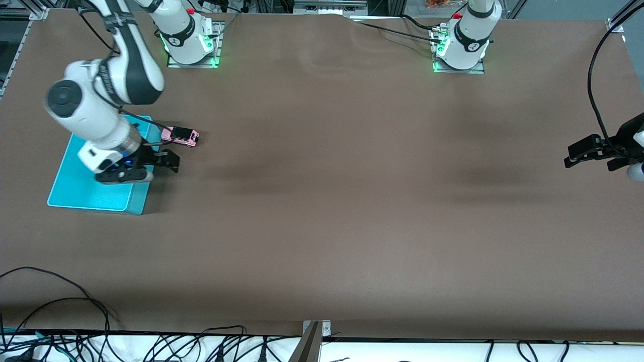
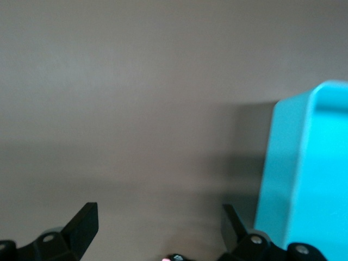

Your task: Wind and store pink jeep toy

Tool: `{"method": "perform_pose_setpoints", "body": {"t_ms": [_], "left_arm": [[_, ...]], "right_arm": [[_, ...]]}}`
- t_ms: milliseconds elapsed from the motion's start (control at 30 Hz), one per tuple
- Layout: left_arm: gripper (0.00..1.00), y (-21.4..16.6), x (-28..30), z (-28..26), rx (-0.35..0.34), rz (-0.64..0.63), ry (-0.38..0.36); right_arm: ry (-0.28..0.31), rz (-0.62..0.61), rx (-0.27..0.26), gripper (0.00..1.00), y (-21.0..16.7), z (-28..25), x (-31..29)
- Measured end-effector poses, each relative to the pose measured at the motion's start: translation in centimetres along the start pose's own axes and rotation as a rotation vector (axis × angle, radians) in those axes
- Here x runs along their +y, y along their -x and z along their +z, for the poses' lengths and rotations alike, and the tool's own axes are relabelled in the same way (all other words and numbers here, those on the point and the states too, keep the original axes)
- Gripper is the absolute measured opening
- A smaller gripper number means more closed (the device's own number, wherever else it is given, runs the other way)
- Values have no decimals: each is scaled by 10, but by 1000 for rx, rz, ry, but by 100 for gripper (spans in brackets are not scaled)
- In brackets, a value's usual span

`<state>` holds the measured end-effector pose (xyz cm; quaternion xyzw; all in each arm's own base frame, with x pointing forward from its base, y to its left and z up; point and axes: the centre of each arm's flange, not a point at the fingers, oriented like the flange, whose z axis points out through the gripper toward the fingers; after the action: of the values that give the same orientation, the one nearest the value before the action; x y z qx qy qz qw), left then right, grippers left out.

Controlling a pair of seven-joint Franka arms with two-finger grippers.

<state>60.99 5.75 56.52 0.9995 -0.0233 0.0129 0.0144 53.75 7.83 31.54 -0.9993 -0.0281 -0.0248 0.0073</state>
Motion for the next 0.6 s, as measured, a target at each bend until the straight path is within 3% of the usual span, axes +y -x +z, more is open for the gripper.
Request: {"method": "perform_pose_setpoints", "body": {"t_ms": [300,600], "left_arm": [[100,0,0,0,0,0,0],[100,0,0,0,0,0,0]], "right_arm": [[8,66,-71,100,37,40,-3],[42,400,-138,100,69,63,1]]}}
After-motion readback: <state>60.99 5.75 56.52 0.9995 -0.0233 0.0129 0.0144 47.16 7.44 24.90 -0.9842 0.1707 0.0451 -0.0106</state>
